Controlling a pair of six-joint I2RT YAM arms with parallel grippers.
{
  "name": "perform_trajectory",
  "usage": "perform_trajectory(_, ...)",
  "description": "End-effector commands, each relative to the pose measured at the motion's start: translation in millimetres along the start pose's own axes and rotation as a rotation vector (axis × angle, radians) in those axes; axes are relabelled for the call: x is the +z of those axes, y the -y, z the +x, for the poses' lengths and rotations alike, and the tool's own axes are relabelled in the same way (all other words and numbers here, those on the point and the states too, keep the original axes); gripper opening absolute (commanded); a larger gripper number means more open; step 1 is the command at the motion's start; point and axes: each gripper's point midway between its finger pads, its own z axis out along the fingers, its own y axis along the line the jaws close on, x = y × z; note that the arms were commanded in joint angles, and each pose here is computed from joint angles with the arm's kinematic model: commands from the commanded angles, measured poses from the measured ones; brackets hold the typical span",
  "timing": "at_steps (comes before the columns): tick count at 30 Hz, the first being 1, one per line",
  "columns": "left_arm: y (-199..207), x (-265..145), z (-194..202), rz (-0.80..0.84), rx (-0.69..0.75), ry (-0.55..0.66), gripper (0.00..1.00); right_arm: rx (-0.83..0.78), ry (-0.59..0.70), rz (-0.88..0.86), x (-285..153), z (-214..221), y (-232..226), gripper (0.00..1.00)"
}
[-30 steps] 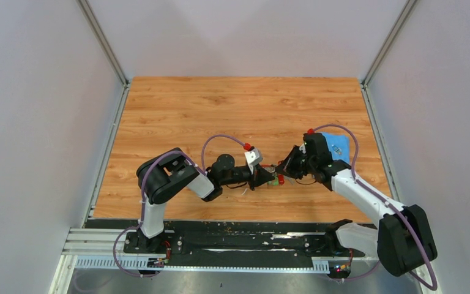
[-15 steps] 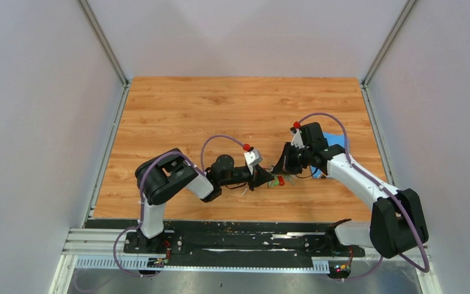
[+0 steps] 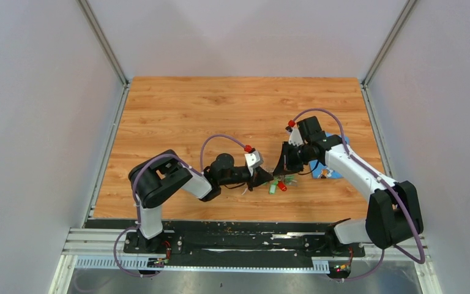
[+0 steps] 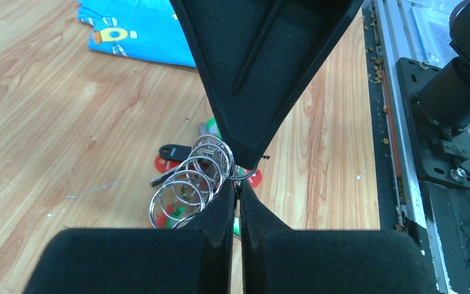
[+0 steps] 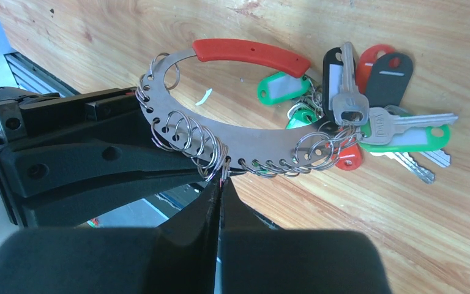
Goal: Remove the keys from the keyring
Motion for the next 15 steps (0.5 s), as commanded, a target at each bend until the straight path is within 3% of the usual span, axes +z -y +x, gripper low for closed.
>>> perform_trajectory(1, -13.2, -8.3, 8.2, -0.055, 0.061, -0.060, 0.00, 0.008, -0.095, -0.009, -18.1, 15.8, -5.9, 0.01)
perform_trajectory(15, 4.5, -1.1, 1.4, 0.027, 0.234, -0.101, 0.00, -0.017, -0.217, 0.032, -28.6, 25.1, -3.6, 0.01)
